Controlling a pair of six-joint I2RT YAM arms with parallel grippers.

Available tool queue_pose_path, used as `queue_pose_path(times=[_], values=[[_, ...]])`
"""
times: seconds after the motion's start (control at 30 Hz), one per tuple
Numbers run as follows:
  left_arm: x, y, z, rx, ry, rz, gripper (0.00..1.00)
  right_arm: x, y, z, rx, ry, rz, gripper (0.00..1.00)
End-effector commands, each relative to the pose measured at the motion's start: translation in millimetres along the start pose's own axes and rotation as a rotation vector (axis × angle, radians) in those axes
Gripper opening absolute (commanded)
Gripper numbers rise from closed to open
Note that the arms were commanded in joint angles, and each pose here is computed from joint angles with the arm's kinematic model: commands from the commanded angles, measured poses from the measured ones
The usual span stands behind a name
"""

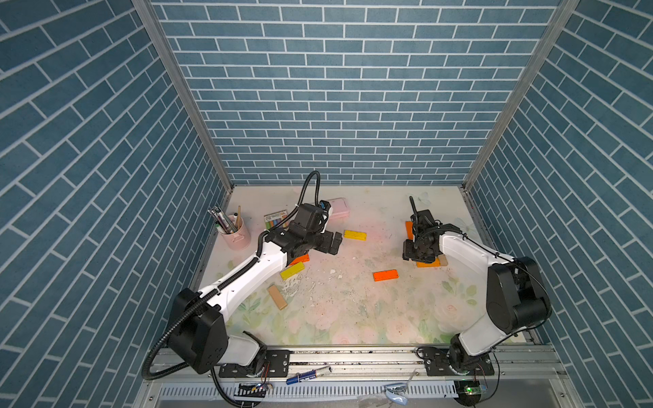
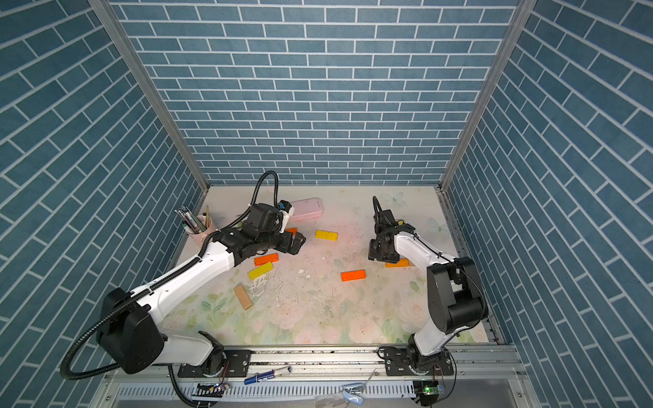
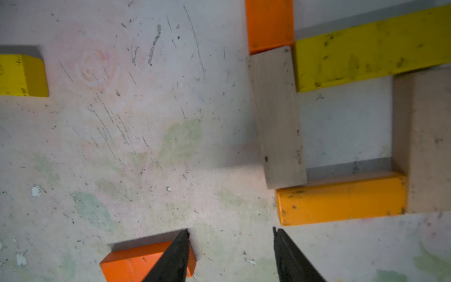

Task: Assemble the number 6 with building blocks
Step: Assemble the building block at the center of the board, then adjust the building block at the center of the board.

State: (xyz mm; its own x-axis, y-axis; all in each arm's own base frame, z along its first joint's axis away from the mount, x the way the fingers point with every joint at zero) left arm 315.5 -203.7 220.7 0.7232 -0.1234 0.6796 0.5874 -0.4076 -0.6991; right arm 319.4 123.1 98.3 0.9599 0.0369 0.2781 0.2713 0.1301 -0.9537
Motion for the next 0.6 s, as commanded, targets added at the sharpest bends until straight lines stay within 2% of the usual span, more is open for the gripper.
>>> queue_pose_path(times=[0.0,0.13,0.57], values=[[8.5,-9.9,3.3,0.022,-0.019,-0.024,0.99,18.9,8.8,11.7,0.013,0.022,-0.022,0.52],[8.5,-10.6,3.7,0.023,-0.016,-0.026,0.99,32.5,22.0,11.8,-0.023,0.049,-0.018,0.49],[8.3,-11.2,3.9,0.025,-0.01,-0.025,0.99,50.8,46.0,9.4,-0.112,0.068,0.017,0.52]])
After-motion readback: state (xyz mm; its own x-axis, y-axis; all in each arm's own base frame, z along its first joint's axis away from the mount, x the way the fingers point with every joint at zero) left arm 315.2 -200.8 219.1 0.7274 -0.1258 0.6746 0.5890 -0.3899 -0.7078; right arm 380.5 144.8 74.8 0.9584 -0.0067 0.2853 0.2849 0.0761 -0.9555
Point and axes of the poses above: each gripper's point midway between its finger pads, its own y axis out along the fingers, its own z axis along the line the jaws close on, x = y × z, the point moved 4 cm from there along -y, back along the fingers, and after that the axes turned 6 degrees about -y, right-handed, at the moved point
